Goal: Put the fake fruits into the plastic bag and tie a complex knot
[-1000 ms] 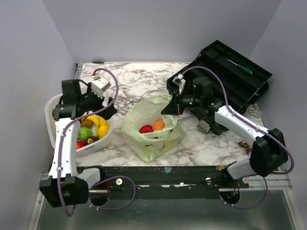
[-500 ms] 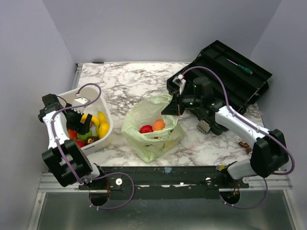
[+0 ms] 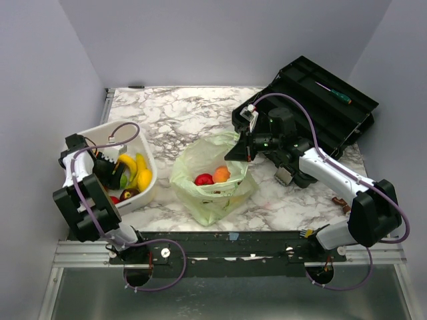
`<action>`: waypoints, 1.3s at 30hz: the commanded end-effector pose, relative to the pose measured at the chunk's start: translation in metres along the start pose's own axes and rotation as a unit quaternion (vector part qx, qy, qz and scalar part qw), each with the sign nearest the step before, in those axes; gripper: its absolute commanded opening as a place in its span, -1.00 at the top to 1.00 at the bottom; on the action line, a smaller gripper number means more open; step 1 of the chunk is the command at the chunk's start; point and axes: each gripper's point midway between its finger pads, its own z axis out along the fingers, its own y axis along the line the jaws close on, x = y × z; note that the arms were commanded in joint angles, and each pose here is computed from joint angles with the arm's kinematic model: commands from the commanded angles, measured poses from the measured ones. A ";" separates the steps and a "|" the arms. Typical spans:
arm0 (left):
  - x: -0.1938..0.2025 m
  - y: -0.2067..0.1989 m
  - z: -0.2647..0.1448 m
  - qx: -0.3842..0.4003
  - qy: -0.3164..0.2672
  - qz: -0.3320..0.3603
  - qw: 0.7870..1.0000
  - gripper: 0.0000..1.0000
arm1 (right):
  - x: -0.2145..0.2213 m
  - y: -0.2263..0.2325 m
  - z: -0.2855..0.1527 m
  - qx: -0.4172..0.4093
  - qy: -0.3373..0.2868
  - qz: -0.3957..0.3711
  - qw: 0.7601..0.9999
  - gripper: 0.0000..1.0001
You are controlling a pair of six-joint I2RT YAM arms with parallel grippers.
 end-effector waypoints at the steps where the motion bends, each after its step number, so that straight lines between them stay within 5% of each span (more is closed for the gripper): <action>1: -0.034 -0.001 -0.032 0.005 -0.051 -0.010 0.999 -0.08 | 0.001 0.001 -0.003 -0.003 0.002 -0.001 1.000 0.99; 4: -0.063 -0.004 -0.065 0.004 -0.097 -0.021 0.995 0.07 | -0.001 0.001 -0.003 -0.004 0.001 -0.002 1.000 0.99; 12: -0.145 -0.040 -0.140 0.026 -0.226 0.001 0.974 0.02 | -0.002 0.001 -0.003 -0.005 0.000 -0.005 1.000 0.99; 15: -0.144 -0.037 -0.131 0.009 -0.195 -0.002 0.981 -0.65 | -0.004 0.003 -0.004 -0.004 0.000 -0.010 1.000 0.99; 18: -0.123 -0.022 -0.113 -0.016 -0.168 -0.025 0.985 -0.90 | -0.004 0.003 -0.006 -0.001 0.001 -0.012 1.000 0.99; 30: -0.051 0.023 -0.025 -0.068 -0.072 -0.179 0.979 -0.97 | 0.000 0.003 -0.006 -0.002 0.002 -0.009 1.000 0.99; 39: -0.032 0.048 0.016 -0.103 -0.036 -0.220 0.969 -0.88 | 0.005 0.001 -0.006 0.000 0.007 -0.006 1.000 0.99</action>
